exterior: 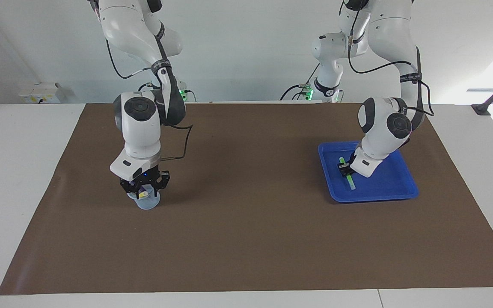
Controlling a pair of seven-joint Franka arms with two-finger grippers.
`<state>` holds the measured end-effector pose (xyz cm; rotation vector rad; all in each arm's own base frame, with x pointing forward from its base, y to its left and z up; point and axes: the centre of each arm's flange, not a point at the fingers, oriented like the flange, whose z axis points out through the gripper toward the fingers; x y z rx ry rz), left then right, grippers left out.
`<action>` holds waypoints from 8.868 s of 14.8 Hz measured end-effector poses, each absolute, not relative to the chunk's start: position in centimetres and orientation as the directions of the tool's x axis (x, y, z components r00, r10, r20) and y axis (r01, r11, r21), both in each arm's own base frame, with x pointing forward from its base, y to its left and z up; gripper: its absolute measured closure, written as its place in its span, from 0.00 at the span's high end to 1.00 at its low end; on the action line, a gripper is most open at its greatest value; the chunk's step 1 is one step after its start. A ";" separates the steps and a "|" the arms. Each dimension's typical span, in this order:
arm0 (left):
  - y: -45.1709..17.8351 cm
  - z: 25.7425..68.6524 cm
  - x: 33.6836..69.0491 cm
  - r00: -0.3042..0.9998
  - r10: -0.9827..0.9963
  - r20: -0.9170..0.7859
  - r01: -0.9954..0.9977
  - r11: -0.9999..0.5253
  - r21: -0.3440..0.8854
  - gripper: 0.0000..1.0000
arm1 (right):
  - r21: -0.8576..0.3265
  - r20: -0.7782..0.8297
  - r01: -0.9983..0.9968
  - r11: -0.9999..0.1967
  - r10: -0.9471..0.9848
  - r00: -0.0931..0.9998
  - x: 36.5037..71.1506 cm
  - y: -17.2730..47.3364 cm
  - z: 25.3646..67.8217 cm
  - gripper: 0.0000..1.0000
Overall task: Right arm passes pens to left for tray arrangement
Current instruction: 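Lower the green pen into the tray with the left gripper, then open the left gripper and lift it above the tray, then pull the yellow pen from the cup with the right gripper, then bring the yellow pen to the left gripper while the left gripper grasps it, then open the right gripper and draw it back toward the cup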
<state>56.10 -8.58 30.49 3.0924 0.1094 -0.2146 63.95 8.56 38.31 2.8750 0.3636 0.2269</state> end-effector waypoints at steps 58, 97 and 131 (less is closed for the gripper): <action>-9.7 53.8 53.2 0.992 0.114 -0.050 0.118 -0.989 0.087 1.00 | -0.002 0.107 0.099 -0.995 0.098 0.989 57.2 11.6 57.0 0.18; -22.2 60.5 46.7 -0.063 0.698 -0.714 0.977 0.187 0.097 0.75 | -0.536 -0.555 -0.776 -0.333 -0.554 0.621 54.7 35.1 62.5 0.18; -15.5 60.0 49.9 0.060 0.801 -0.596 0.915 0.195 0.354 0.18 | -0.394 -0.124 -0.494 -0.775 -0.487 0.864 56.6 25.4 58.7 1.00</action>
